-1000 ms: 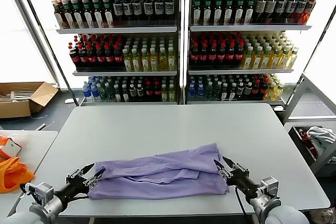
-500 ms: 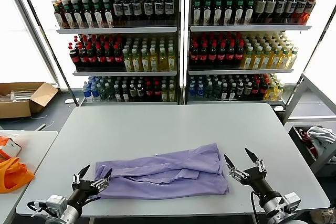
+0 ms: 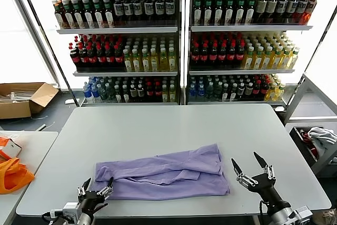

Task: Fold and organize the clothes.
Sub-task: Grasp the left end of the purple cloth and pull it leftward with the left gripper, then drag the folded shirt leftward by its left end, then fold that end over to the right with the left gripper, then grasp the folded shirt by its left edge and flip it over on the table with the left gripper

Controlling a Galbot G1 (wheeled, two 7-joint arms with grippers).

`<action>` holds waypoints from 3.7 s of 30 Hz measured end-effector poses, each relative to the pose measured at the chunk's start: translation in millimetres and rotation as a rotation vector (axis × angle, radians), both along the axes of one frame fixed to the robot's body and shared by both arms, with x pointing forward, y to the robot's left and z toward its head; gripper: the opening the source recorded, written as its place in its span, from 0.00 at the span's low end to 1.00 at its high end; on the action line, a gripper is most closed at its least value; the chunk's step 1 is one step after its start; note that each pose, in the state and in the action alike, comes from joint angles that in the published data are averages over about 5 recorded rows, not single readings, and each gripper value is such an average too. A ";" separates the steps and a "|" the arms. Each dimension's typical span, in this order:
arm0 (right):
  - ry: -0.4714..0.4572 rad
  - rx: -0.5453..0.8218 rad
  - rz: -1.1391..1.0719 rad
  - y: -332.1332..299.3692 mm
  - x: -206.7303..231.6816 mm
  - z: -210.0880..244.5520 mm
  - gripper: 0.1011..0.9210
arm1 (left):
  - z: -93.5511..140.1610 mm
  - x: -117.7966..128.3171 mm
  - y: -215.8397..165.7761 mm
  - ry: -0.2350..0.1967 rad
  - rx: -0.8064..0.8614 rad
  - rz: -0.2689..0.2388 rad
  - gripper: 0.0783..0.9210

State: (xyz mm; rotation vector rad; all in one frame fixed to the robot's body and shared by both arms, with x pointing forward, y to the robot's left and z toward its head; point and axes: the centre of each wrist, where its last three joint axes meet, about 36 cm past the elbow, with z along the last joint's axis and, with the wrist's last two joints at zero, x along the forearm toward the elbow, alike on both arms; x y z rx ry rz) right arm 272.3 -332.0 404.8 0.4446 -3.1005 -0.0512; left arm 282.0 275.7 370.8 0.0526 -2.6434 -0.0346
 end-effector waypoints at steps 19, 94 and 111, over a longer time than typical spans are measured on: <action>-0.037 0.007 -0.007 -0.2 -3.0 9.4 0.88 | -1.2 3.4 0.6 0.026 -0.021 -0.021 0.09; -0.018 0.037 -0.019 16.7 -31.9 5.3 0.88 | 66.9 86.4 3.9 0.108 -0.376 -0.411 0.27; -0.008 0.047 0.004 25.2 -31.7 1.1 0.88 | 127.4 74.9 24.8 -0.073 -0.390 -0.272 0.83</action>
